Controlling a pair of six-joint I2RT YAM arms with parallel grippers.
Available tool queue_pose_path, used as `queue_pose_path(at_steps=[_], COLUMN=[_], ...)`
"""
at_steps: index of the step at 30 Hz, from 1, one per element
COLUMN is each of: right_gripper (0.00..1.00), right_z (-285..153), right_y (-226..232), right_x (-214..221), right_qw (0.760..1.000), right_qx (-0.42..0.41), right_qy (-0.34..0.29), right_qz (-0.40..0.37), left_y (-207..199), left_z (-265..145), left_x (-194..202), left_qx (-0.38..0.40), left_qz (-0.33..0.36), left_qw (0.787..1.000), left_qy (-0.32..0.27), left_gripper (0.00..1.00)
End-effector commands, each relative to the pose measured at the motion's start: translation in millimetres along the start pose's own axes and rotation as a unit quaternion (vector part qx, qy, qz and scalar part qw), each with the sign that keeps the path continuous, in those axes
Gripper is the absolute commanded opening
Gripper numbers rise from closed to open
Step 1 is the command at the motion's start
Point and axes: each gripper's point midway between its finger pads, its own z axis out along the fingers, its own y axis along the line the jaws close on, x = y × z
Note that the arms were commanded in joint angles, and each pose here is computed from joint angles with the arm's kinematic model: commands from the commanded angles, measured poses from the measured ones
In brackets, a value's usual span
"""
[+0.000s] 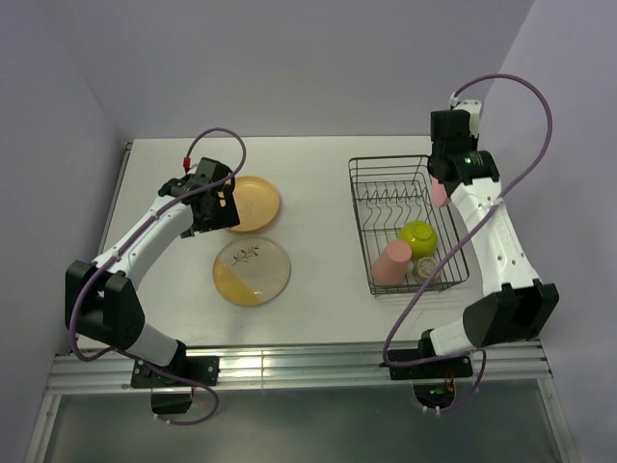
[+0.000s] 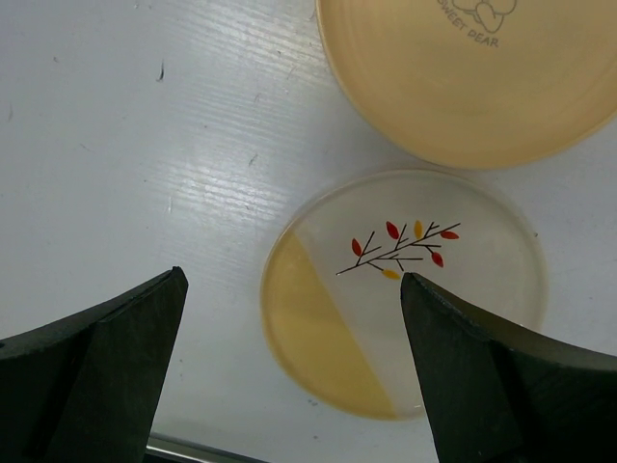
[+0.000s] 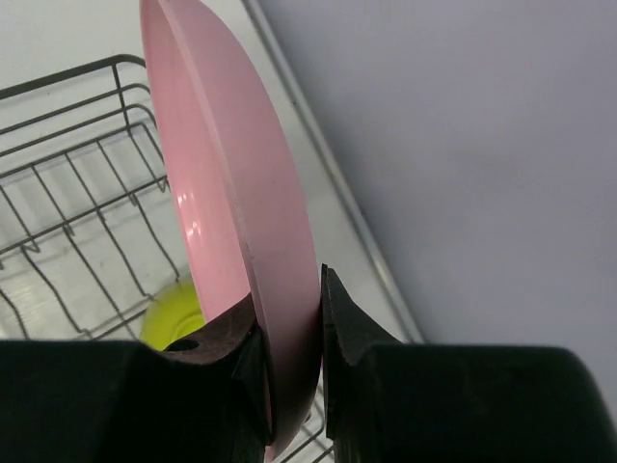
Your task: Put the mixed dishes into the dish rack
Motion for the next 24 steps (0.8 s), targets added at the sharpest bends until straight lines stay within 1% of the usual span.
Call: queue_pose_path(at_steps=[1,3,5,8,12,17,19,24], right_gripper=[0.00,0.00,0.00,0.00,0.00,0.00,0.00,0.00], right_z=[-16.9,-17.4,-14.3,-7.3,3.6,22.1,28.6,44.0], right_y=[-22.3,-16.0,-6.8,-0.1,-0.2,3.3,11.8,27.9], right_x=[-30.2,-32.8,-26.1,-21.7,-22.4,-10.9,-3.5,15.8], right_qw=[0.994,0.992,0.991,0.989,0.989,0.990,0.990,0.990], right_qx=[0.005,-0.020,-0.042,-0.051,-0.050,-0.046,-0.058,-0.071], right_qy=[-0.104,-0.124,-0.123,-0.122,-0.121,-0.107,-0.100,-0.081], right_qz=[-0.013,-0.018,-0.041,-0.059,-0.062,-0.078,-0.080,-0.088], left_y=[-3.6,-1.5,-0.6,1.8,9.2,20.4,22.7,26.5], left_z=[-2.2,2.1,4.6,8.8,15.7,27.3,31.0,33.0], left_x=[-5.8,-0.9,0.8,3.0,9.8,23.9,30.6,37.0], left_qx=[0.028,0.031,0.036,0.038,0.025,0.008,0.008,0.018], left_qz=[0.000,0.001,-0.003,-0.011,-0.020,-0.045,-0.052,-0.076], left_qw=[0.999,0.999,0.999,0.999,0.999,0.997,0.996,0.993], left_qy=[-0.018,-0.012,-0.009,0.000,0.018,0.055,0.071,0.088], left_gripper=[0.99,0.99,0.99,0.99,0.99,0.99,0.99,0.99])
